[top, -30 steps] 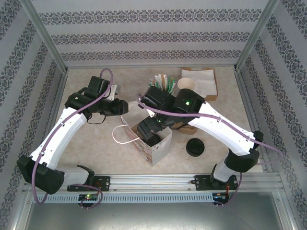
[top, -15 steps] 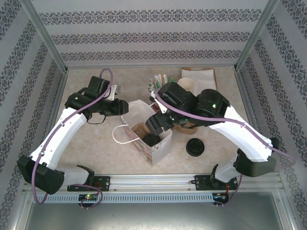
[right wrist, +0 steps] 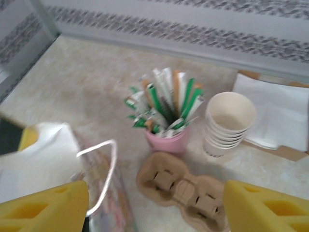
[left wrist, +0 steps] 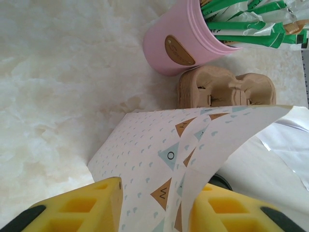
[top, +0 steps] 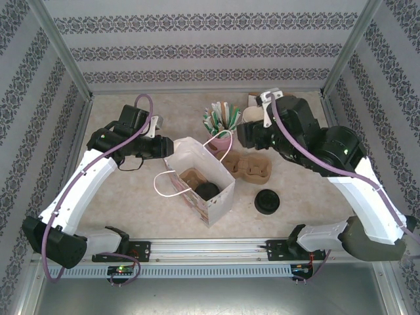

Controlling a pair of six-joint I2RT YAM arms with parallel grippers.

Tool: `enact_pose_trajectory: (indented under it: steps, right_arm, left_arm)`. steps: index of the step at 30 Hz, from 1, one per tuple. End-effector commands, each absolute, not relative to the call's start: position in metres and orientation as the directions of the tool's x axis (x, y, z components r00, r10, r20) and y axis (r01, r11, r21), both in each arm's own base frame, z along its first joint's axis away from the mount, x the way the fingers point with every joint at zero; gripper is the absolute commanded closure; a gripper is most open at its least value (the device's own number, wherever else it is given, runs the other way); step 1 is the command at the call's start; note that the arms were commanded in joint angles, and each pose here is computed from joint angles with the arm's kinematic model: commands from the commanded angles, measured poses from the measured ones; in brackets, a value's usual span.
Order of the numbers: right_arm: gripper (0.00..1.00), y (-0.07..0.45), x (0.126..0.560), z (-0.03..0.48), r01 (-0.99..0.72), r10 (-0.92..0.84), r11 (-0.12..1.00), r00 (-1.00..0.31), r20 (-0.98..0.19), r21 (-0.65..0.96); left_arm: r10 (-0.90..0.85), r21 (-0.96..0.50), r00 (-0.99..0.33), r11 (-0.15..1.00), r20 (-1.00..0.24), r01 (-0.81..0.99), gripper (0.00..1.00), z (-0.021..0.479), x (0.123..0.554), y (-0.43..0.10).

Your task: Pack the takeout coffee

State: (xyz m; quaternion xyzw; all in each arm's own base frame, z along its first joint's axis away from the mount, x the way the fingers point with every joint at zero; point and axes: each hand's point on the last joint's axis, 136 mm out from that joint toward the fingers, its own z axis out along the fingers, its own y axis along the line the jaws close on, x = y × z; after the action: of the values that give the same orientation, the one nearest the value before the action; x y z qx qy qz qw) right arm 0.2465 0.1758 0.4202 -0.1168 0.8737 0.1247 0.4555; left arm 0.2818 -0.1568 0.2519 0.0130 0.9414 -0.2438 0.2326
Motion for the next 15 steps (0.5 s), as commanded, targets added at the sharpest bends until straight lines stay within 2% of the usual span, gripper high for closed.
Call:
enact_pose_trajectory:
  steps: [1, 5, 11, 15]
  right_arm:
    - [0.28, 0.169, 0.274, 0.427, -0.276, -0.001, 0.946, -0.524, -0.852, 0.169]
    - [0.35, 0.157, 0.299, 0.408, -0.232, 0.075, 0.938, -0.589, -0.805, 0.257]
    - [0.52, 0.149, 0.335, 0.367, -0.167, 0.167, 0.914, -0.678, -0.716, 0.371]
    - [0.61, 0.147, 0.356, 0.344, -0.144, 0.182, 0.909, -0.707, -0.684, 0.390]
  left_arm:
    - [-0.071, -0.429, -0.869, 0.887, -0.490, 0.169, 0.64, 0.259, 0.281, -0.156]
    - [-0.068, -0.415, -0.870, 0.895, -0.488, 0.163, 0.65, 0.257, 0.281, -0.153]
    - [-0.075, -0.408, -0.871, 0.901, -0.486, 0.151, 0.65, 0.257, 0.281, -0.151]
    - [-0.081, -0.401, -0.868, 0.905, -0.490, 0.142, 0.65, 0.260, 0.280, -0.148]
